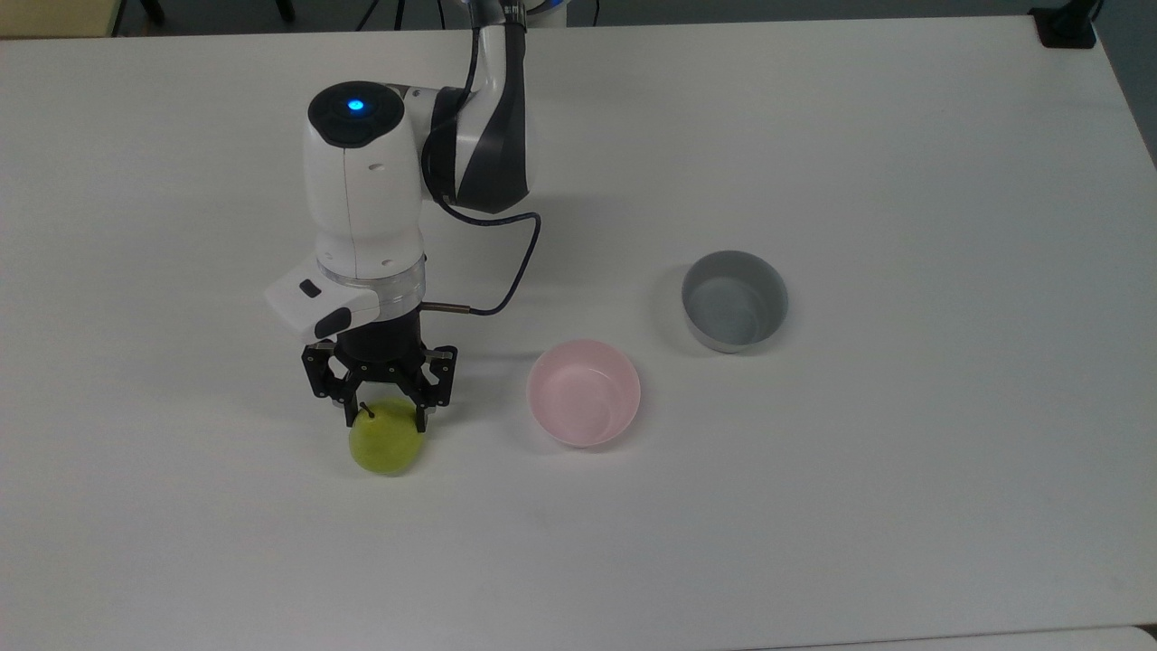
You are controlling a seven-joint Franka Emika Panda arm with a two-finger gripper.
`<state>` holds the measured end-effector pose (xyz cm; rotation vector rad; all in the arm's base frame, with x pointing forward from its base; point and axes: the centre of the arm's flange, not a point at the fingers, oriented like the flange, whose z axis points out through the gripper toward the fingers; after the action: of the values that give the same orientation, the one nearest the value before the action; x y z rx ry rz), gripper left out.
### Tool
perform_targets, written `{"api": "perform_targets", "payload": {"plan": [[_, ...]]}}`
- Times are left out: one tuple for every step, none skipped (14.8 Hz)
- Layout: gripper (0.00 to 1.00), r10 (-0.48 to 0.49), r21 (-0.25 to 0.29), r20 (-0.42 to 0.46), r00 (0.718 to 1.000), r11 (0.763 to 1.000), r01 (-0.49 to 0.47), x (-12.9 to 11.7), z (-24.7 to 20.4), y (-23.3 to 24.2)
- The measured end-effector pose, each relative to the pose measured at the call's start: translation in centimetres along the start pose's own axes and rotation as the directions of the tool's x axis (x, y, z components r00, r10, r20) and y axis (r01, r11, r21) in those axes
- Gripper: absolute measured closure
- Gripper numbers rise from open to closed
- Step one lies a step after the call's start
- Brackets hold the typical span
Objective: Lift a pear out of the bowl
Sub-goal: 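Carry the pear beside the pink bowl and lower it onto the table, then open the gripper to release the pear upright on the table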
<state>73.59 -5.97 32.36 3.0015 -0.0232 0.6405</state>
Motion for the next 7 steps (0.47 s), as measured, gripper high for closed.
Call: {"api": "perform_targets", "payload": {"plan": [[0.28,0.0,0.0,-0.002,1.0,1.0,0.0,0.1,-0.1,0.0],[0.26,0.0,0.0,-0.005,1.0,1.0,0.0,0.2,-0.2,0.0],[0.2,0.001,-0.001,-0.011,1.0,1.0,-0.001,0.4,-0.5,0.1],[0.11,0.001,-0.001,-0.019,1.0,1.0,-0.002,0.7,-1.0,0.1],[0.01,0.002,-0.001,-0.021,1.0,1.0,-0.002,0.9,-1.7,0.2],[0.0,0.003,0.0,-0.009,1.0,1.0,-0.003,1.1,-2.5,0.3],[0.0,0.005,0.001,0.011,1.0,1.0,-0.005,1.2,-3.5,0.3]]}}
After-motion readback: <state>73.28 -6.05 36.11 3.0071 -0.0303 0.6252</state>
